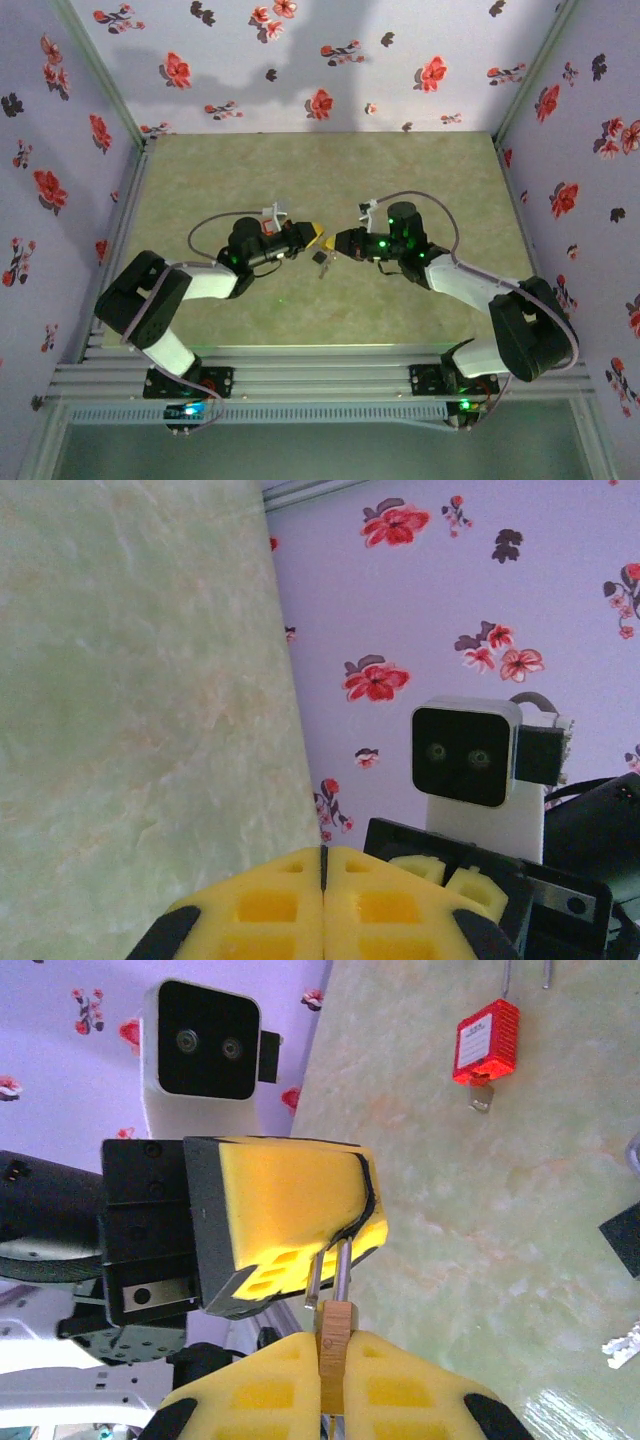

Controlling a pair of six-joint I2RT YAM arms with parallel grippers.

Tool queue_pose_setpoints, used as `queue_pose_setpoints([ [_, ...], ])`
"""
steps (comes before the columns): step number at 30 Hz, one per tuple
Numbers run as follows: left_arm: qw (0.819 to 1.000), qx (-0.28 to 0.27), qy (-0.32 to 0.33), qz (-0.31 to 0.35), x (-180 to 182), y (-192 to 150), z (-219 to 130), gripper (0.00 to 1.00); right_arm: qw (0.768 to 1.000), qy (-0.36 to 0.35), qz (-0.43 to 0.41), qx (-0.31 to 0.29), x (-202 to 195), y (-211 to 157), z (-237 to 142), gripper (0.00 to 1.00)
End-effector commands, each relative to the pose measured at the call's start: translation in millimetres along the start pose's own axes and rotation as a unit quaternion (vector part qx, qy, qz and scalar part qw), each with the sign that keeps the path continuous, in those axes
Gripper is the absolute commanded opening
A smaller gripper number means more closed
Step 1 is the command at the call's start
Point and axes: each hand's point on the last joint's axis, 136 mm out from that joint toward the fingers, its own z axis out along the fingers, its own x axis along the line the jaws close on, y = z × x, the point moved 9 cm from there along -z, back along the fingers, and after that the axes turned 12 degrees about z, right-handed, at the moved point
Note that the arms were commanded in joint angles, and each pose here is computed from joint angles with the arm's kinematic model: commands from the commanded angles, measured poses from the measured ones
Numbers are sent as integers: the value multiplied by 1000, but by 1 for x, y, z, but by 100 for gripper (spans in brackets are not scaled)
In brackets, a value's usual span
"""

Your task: Lock with the key

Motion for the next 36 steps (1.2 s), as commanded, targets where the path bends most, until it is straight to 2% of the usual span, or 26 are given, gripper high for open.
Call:
queue_pose_setpoints([
  [1,998,11,49,-28,33,-13,-7,0,991,105,-80,-13,47,6,-13,0],
  [12,999,10,24,-37,39,-19,-8,0,990,121,-65,-22,52,10,-13,0],
  [36,1000,11,-6,27,17,-32,-15,0,990,135,-24,-37,56,19,-6,0],
])
